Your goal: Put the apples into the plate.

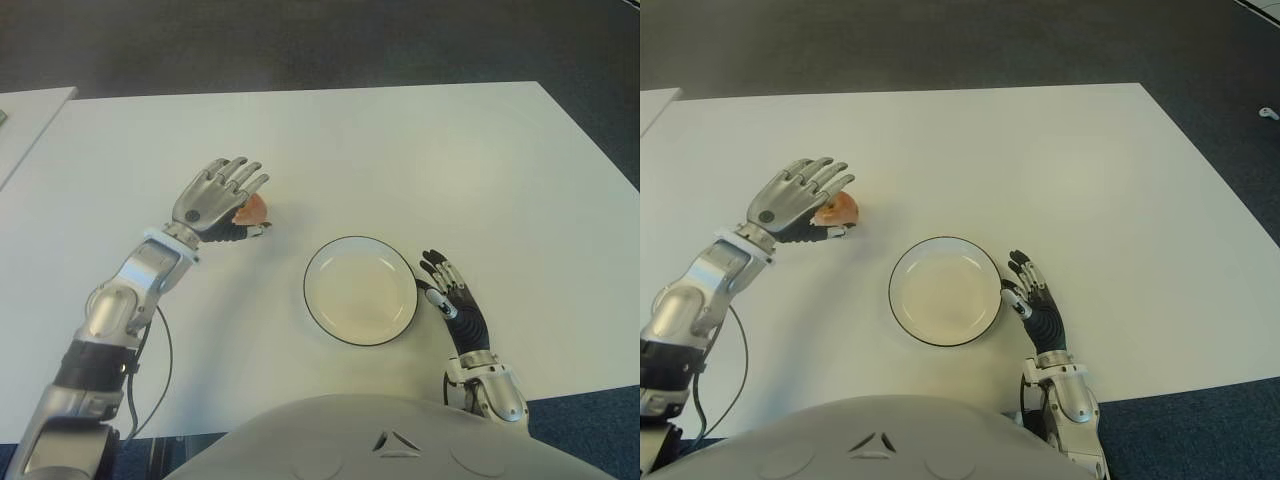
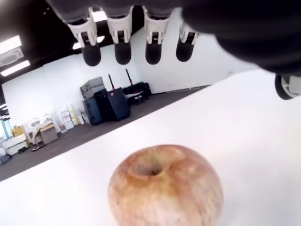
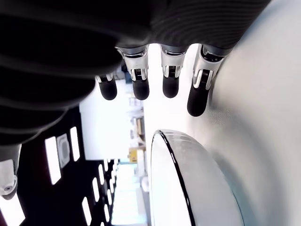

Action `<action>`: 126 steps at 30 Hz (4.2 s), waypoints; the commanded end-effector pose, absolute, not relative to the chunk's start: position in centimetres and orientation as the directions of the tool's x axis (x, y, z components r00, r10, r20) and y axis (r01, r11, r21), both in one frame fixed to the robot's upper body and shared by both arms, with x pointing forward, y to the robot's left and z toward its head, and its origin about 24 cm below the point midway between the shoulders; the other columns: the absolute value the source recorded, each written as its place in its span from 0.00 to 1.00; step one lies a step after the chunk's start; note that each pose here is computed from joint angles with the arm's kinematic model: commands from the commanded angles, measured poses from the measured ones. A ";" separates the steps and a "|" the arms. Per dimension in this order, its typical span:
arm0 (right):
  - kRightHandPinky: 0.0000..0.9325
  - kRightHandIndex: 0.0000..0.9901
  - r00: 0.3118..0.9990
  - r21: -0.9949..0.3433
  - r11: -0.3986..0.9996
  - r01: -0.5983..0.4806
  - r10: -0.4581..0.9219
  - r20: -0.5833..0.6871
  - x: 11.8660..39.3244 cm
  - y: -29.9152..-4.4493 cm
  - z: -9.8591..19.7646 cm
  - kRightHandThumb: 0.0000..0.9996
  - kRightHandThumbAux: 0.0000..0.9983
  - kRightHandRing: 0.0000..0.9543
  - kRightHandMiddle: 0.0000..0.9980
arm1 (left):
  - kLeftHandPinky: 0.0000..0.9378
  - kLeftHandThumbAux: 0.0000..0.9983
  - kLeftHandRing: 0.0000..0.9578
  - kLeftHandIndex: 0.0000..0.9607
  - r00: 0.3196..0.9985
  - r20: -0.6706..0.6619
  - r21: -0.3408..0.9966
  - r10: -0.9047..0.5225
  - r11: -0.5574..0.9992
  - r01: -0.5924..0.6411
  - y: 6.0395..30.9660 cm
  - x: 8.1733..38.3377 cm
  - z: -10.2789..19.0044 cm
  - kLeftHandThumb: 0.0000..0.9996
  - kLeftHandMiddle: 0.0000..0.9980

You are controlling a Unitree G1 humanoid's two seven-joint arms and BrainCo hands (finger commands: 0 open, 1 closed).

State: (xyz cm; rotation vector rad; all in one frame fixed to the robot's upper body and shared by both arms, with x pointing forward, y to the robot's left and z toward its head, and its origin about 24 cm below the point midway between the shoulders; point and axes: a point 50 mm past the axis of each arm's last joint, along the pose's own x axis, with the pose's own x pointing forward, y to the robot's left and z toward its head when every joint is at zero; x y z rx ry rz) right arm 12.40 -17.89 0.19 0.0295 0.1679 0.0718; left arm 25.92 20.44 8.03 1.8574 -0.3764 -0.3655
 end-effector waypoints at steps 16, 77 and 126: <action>0.00 0.00 0.966 0.061 0.996 -0.060 0.073 -0.249 10.5 -18.6 0.0 0.13 0.49 0.00 0.00 | 0.00 0.15 0.00 0.00 0.868 -0.229 0.946 -0.440 -0.313 0.090 20.4 25.8 3.5 0.16 0.00; 0.00 0.00 0.964 0.063 0.996 -0.063 0.077 -0.253 10.2 -19.7 -0.5 0.12 0.51 0.00 0.00 | 0.00 0.19 0.00 0.00 0.880 -0.213 0.956 -0.424 -0.276 0.099 20.5 27.0 0.2 0.19 0.00; 0.00 0.00 0.968 0.049 0.998 -0.031 0.042 -0.247 8.2 -21.8 -0.2 0.15 0.52 0.00 0.00 | 0.00 0.48 0.00 0.00 0.903 -0.340 0.876 -0.261 -0.438 0.203 23.5 28.7 -3.1 0.30 0.00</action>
